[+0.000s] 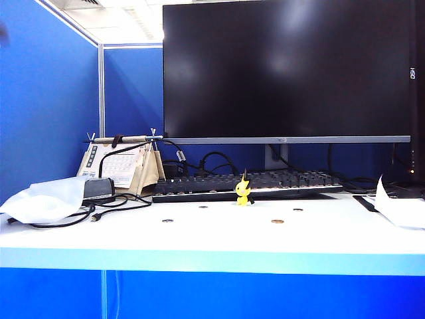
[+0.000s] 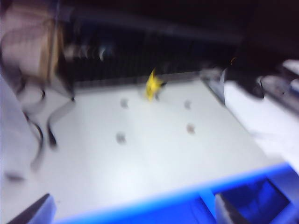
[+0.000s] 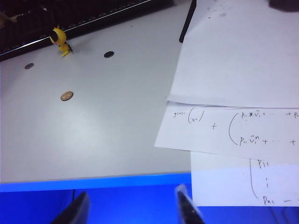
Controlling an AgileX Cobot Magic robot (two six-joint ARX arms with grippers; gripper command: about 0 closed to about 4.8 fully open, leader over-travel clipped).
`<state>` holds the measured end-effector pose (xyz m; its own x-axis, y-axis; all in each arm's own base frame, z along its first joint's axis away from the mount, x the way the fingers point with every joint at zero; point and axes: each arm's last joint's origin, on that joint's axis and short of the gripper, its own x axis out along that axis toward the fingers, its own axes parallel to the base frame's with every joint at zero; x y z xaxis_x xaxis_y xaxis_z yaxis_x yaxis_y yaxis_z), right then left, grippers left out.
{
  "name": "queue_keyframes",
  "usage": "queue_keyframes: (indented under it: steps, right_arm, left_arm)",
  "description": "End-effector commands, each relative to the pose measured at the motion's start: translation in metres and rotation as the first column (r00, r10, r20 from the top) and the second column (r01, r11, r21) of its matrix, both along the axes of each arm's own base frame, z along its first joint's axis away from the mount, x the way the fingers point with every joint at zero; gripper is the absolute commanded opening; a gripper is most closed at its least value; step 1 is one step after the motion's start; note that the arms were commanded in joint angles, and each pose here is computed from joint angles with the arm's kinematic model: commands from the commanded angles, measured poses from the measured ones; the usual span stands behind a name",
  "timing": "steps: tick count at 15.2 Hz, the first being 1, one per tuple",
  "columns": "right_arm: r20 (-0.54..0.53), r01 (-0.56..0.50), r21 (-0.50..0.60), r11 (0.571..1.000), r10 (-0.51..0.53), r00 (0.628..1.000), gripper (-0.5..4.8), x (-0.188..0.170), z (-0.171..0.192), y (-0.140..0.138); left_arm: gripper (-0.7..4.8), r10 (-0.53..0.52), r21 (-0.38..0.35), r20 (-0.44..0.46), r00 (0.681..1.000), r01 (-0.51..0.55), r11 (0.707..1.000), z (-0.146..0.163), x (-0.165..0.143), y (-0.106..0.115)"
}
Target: Pick up the doll and place it on the similarly colored coin.
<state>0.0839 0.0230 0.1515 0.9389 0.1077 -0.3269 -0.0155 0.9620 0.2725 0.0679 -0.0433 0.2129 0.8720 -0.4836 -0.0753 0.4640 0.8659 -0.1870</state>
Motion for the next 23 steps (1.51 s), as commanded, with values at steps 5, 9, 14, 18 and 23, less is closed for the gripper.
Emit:
queue_keyframes:
  steps: [5, 9, 14, 18, 23]
  right_arm:
    - [0.024, -0.029, 0.018, 0.999, 0.028, 0.999, 2.43, 0.001, 0.003, 0.001]
    - [0.045, -0.127, 0.055, 0.99, 0.124, 0.991, 2.44, 0.001, 0.006, 0.004]
    - [0.174, -0.237, 0.098, 0.967, 0.217, 0.96, 2.75, 0.002, 0.019, 0.008]
    - [0.228, -0.244, 0.084, 0.966, 0.22, 0.949, 3.22, 0.011, 0.033, 0.011]
    - [0.174, -0.335, 0.05, 0.941, 0.322, 0.931, 4.53, 0.1, 0.099, 0.048]
  left_arm:
    - [4.79, 0.059, 0.131, -0.206, 0.977, -0.032, 0.991, 0.032, 0.015, -0.009]
    - [4.79, 0.051, 0.245, -0.329, 0.943, 0.033, 0.969, 0.051, 0.048, -0.033]
    - [4.79, 0.13, 0.273, -0.252, 0.959, -0.059, 0.96, 0.056, 0.065, -0.041]
    - [4.79, 0.126, 0.238, -0.227, 0.966, -0.07, 0.969, 0.06, 0.066, -0.042]
    - [4.79, 0.137, 0.245, -0.253, 0.958, -0.074, 0.967, 0.057, 0.065, -0.041]
